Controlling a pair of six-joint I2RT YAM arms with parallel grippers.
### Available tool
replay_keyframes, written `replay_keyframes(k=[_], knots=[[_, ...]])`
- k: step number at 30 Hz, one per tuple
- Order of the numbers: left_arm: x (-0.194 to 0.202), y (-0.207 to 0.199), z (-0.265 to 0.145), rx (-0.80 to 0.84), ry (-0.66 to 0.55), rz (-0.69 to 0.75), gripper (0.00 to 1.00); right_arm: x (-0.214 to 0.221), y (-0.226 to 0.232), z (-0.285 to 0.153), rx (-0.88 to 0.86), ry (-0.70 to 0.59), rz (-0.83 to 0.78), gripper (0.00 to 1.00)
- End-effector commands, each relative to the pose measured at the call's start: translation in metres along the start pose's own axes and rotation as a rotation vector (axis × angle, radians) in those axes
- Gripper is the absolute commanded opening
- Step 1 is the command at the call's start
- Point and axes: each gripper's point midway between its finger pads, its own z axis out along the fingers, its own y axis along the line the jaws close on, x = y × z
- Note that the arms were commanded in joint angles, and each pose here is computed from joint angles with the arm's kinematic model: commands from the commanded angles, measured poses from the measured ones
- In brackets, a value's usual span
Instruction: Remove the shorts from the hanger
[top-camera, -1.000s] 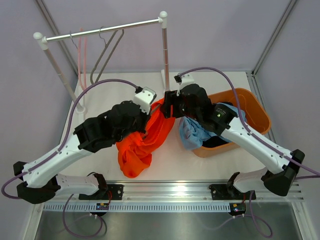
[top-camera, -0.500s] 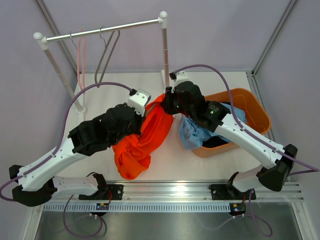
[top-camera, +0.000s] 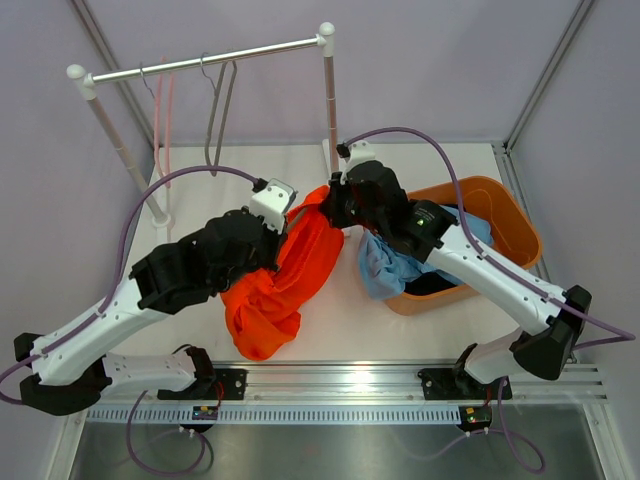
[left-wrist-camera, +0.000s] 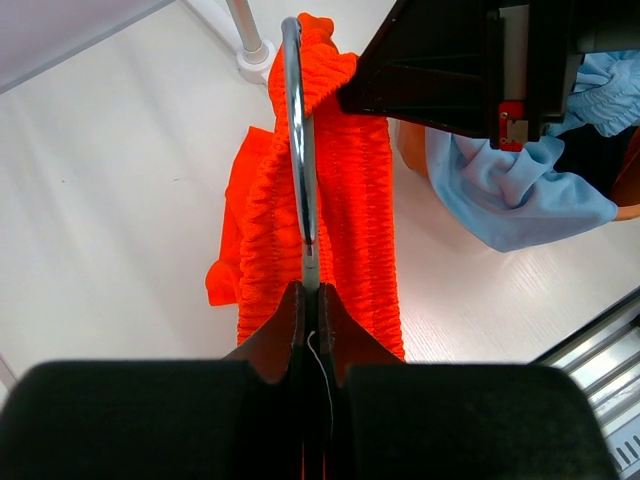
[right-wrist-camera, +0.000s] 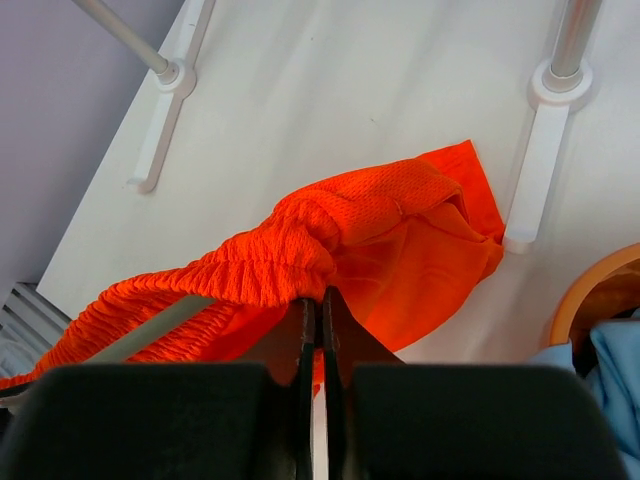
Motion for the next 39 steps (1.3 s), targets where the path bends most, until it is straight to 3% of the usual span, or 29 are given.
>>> replay_keyframes(k=[1, 9, 27, 39], knots=[[-0.026, -0.007, -0.011, 0.054, -0.102, -0.053, 0.00, -0.020, -0.006, -0.001, 0.064, -0.058, -0.008, 0.00], [-0.011, -0.004, -0.021, 0.063, -0.079, -0.056, 0.00, -0.050, -0.040, -0.008, 0.291, -0.100, -0.062, 0.00], [-0.006, 0.004, -0.068, 0.182, -0.155, -0.100, 0.00, -0.060, -0.074, 0.013, 0.365, -0.076, -0.043, 0.00], [-0.063, 0.032, -0.083, 0.073, -0.442, -0.261, 0.00, -0.017, -0.030, 0.000, 0.187, -0.025, -0.022, 0.00]])
